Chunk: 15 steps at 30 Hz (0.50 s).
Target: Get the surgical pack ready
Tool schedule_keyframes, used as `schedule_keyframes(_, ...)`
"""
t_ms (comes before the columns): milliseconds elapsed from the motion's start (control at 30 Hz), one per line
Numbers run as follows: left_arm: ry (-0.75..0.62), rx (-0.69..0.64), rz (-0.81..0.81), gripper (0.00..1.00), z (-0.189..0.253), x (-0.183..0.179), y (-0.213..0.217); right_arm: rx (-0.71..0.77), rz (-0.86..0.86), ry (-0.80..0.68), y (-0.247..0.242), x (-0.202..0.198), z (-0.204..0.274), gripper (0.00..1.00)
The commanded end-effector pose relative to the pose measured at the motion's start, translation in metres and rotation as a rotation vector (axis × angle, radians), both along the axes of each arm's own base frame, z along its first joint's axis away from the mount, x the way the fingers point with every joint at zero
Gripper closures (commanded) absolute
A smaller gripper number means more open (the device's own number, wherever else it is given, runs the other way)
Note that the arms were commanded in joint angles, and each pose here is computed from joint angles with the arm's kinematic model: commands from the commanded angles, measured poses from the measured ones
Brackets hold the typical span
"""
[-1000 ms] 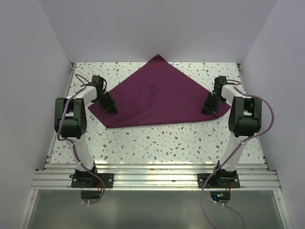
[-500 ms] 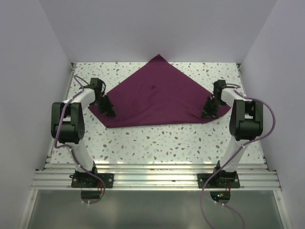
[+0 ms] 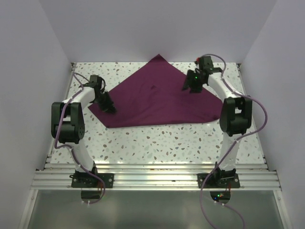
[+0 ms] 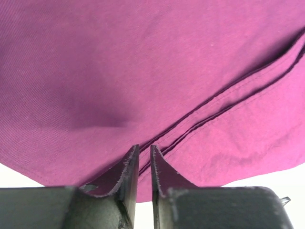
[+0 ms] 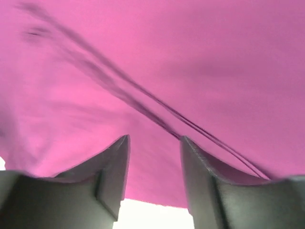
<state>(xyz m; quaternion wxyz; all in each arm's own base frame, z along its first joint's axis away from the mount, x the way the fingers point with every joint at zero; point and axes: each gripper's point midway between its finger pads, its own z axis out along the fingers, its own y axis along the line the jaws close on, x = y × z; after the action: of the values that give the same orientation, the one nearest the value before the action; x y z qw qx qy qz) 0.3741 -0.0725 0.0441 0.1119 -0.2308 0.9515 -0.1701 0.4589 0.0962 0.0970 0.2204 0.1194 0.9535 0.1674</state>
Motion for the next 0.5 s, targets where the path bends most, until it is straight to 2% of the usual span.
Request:
schedule_keyframes(0,-0.100,-0.023,-0.048,0.80,0.016,0.019,-0.005,-0.001,0.208,-0.137,0.073,0.034,0.017,0.44)
schedule_keyframes(67,-0.107,-0.019,-0.050,0.79,0.017,0.021,-0.004,-0.018,0.247,-0.173,0.090,0.054,0.018,0.37)
schedule_keyframes(133,-0.113,0.004,-0.041,0.79,0.019,0.020,0.000,-0.006,0.288,-0.195,0.113,0.062,0.018,0.37)
schedule_keyframes(200,-0.137,0.021,-0.035,0.80,0.026,0.021,0.003,0.053,0.312,-0.238,0.140,0.075,0.024,0.47)
schedule_keyframes(233,-0.139,0.035,-0.025,0.81,0.026,0.021,0.006,0.118,0.331,-0.244,0.155,0.075,0.027,0.62)
schedule_keyframes(267,-0.144,0.042,-0.023,0.81,0.028,0.021,0.007,0.175,0.309,-0.229,0.167,0.077,0.025,0.69)
schedule_keyframes(367,-0.133,0.048,-0.020,0.84,0.028,0.018,0.008,0.309,0.358,-0.266,0.217,0.075,0.039,0.84)
schedule_keyframes(467,-0.101,0.033,-0.015,0.85,0.021,0.010,0.006,0.370,0.400,-0.197,0.246,0.064,0.020,0.90)
